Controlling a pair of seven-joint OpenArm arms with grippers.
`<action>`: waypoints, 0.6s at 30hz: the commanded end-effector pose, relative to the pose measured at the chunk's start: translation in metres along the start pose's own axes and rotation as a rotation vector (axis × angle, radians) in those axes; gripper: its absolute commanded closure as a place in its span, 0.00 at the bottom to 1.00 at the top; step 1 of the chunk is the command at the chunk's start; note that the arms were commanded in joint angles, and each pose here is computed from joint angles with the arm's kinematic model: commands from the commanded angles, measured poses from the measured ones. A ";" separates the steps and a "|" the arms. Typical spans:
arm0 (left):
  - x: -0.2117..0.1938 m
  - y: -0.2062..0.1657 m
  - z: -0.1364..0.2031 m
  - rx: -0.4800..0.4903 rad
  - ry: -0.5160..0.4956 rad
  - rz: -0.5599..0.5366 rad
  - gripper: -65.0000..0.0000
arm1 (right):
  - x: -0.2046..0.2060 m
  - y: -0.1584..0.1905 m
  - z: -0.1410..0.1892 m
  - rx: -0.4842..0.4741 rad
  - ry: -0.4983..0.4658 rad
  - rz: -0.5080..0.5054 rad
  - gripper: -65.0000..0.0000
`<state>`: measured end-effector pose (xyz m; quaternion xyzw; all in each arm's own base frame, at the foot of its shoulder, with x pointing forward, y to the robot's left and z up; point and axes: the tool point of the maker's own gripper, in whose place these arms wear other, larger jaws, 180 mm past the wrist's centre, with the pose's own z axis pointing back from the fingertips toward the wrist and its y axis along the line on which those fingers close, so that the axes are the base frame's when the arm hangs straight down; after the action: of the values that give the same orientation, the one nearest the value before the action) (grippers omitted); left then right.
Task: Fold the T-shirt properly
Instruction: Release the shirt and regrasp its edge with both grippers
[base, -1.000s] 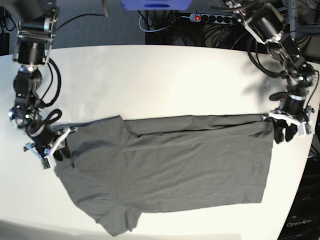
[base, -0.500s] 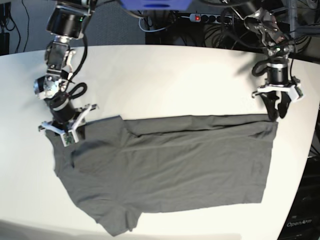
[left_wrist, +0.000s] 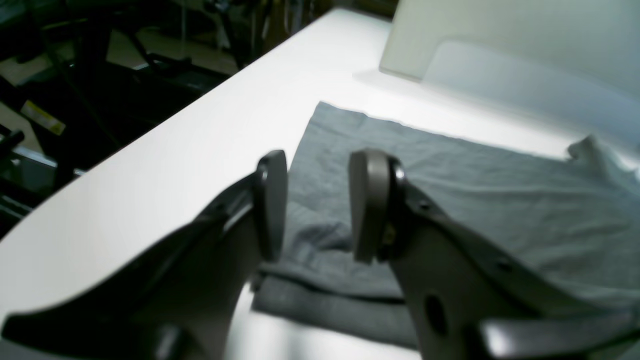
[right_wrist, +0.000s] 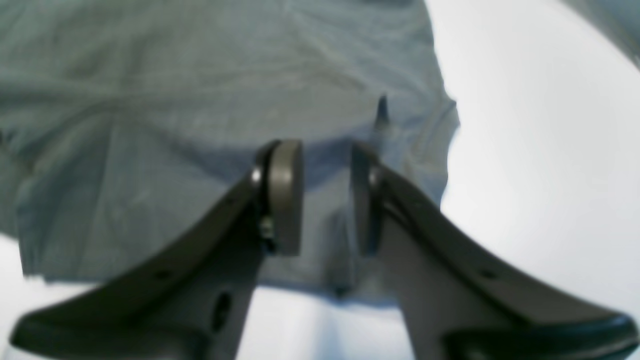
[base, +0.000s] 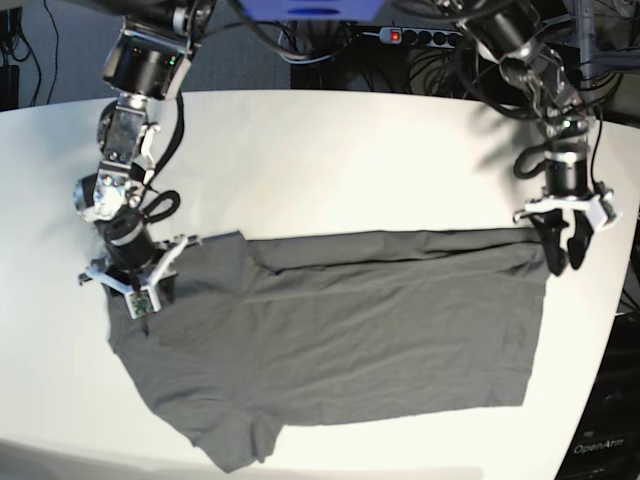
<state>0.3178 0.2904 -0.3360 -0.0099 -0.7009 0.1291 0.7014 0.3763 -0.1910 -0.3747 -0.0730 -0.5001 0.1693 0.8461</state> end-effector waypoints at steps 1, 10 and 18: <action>0.009 -0.005 -0.010 -0.021 -0.030 -0.002 0.67 | 0.014 -0.005 -0.004 -0.006 -0.042 -0.001 0.65; -0.031 -0.013 -0.016 -0.034 0.074 0.030 0.67 | -0.004 -0.010 -0.027 0.019 0.016 -0.059 0.63; -0.076 -0.013 -0.018 -0.060 0.227 -0.001 0.67 | -0.026 -0.011 -0.040 0.052 0.084 -0.076 0.63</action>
<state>0.3295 0.2611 -0.4247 -0.0456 -0.5967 0.1074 0.7939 0.3889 -0.2048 -0.4294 -0.0341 -0.4402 0.1468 0.8852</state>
